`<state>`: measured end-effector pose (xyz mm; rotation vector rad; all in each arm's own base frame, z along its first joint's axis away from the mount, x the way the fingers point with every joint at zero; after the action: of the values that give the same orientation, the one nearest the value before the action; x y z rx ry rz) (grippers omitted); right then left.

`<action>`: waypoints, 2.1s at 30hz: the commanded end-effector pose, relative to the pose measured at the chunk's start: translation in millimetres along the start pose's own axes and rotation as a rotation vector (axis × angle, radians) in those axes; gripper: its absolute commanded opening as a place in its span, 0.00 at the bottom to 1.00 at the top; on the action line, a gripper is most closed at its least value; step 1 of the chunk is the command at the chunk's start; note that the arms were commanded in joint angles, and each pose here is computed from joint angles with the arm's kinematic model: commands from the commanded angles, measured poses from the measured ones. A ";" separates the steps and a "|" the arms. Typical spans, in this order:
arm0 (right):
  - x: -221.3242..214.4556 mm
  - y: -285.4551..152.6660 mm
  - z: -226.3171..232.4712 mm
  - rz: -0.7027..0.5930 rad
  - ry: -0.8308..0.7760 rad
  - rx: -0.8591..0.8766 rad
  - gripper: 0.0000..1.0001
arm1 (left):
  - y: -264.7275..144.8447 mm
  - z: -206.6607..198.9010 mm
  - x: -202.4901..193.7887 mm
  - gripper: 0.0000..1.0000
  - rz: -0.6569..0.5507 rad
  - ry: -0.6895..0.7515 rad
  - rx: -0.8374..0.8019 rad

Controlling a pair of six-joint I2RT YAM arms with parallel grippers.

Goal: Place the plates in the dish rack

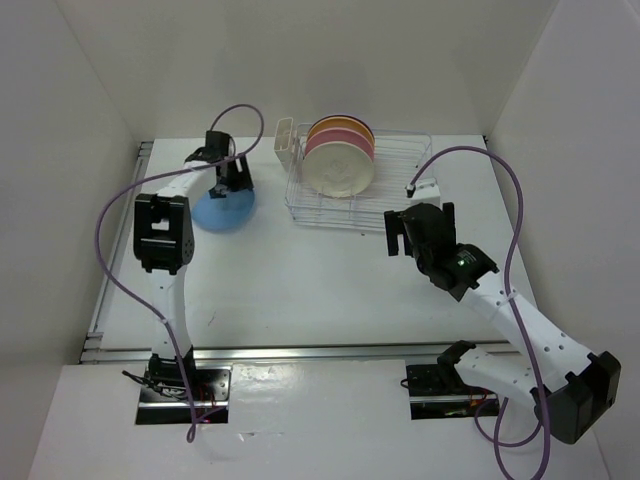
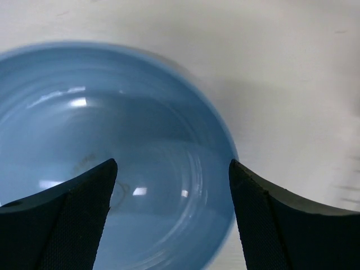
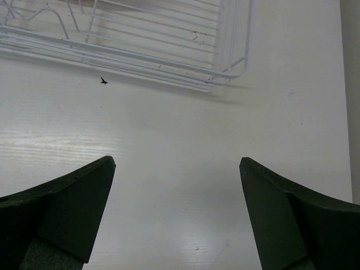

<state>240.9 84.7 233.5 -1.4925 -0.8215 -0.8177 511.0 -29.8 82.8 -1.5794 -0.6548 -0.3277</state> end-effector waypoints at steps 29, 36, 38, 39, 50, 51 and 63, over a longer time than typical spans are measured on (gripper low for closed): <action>11.3 15.8 6.0 0.008 -0.013 -0.041 1.00 | 7.7 73.4 27.2 0.88 -0.013 -0.090 -0.062; 15.6 21.8 12.5 0.021 -0.010 -0.035 1.00 | 38.4 60.8 12.7 0.88 0.033 -0.058 -0.074; 17.2 23.1 13.8 0.022 -0.011 -0.035 1.00 | 46.5 65.5 3.7 0.84 0.060 -0.049 -0.048; 15.6 25.1 14.6 0.029 -0.015 -0.037 1.00 | 46.5 64.9 0.8 0.81 0.069 -0.031 -0.025; 20.8 24.3 17.4 0.016 0.004 -0.022 1.00 | 47.8 73.3 -43.3 0.00 0.214 0.098 0.165; 17.4 25.3 17.0 0.024 0.000 -0.024 1.00 | 43.0 72.8 -41.5 0.00 0.208 0.098 0.165; 12.0 26.5 16.3 0.022 0.000 -0.024 1.00 | -73.3 14.0 47.8 0.00 -0.232 0.268 -0.131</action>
<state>265.1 97.5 218.1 -1.5673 -0.7884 -0.7475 506.9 6.8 100.0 -1.5790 -0.5935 -0.4803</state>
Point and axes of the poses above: each gripper's point midway between its finger pads, its own y axis out along the fingers, its own z axis along the line the jaws close on, x = y × z, the point moved 5 cm from there along -y, back along the fingers, and after that the axes turned 6 degrees about y, right-handed, at the moved point
